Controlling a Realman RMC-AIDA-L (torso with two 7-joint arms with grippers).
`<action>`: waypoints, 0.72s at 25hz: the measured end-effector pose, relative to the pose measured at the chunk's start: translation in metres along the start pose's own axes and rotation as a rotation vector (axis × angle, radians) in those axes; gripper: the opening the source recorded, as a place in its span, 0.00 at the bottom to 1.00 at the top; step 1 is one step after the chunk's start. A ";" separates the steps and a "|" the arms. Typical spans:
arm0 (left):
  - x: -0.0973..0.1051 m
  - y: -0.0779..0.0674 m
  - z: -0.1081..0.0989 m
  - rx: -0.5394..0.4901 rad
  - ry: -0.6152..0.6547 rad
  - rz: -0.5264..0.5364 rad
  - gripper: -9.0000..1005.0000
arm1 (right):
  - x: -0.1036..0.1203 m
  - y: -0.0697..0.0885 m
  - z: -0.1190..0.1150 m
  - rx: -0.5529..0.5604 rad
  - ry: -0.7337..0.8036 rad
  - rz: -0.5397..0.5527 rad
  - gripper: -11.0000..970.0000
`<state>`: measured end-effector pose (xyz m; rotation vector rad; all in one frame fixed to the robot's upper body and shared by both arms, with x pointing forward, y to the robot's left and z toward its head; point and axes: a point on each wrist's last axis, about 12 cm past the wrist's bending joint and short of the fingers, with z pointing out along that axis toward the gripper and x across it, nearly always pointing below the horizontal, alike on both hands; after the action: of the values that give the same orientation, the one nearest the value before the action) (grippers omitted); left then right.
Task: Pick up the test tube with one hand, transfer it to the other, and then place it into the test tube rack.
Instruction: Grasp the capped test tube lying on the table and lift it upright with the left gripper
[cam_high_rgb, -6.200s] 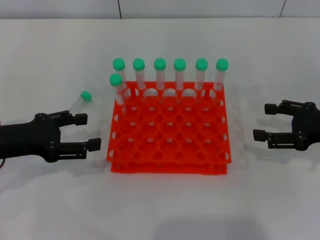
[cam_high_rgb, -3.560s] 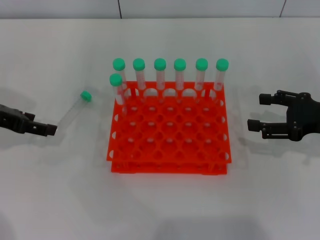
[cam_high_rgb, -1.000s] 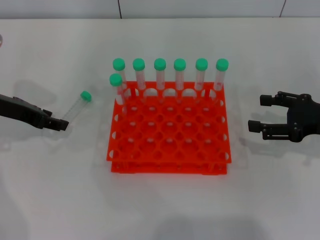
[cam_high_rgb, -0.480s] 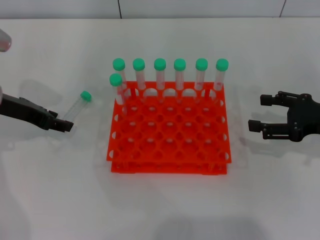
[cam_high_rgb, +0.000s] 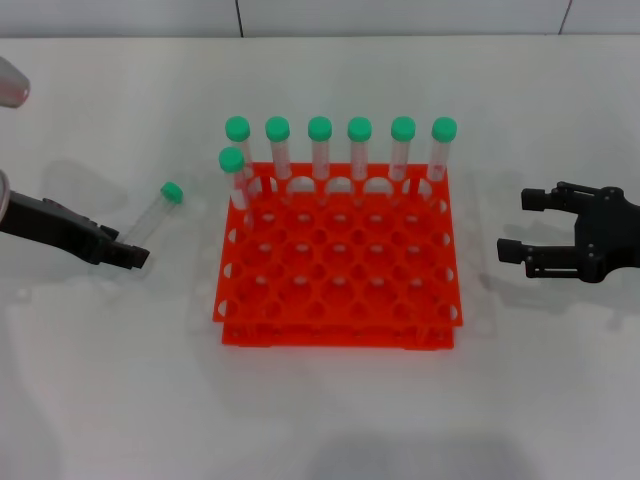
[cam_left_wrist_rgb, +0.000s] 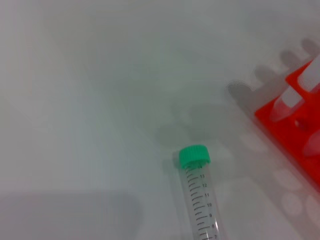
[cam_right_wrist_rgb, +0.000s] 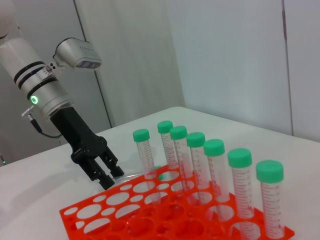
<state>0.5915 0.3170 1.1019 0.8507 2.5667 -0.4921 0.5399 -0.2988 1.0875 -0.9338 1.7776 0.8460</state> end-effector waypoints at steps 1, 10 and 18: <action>0.000 0.000 0.000 0.000 0.004 0.000 0.58 | 0.000 0.000 0.000 0.000 0.000 0.000 0.87; -0.003 0.001 -0.002 -0.009 0.031 0.016 0.57 | 0.000 0.000 0.000 0.001 0.001 0.000 0.87; -0.009 -0.003 0.002 -0.006 0.062 0.043 0.55 | 0.000 0.000 0.000 0.000 0.001 0.000 0.87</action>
<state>0.5968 0.3091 1.1054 0.9308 2.5989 -0.4517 0.5399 -0.2986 1.0873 -0.9348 1.7786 0.8452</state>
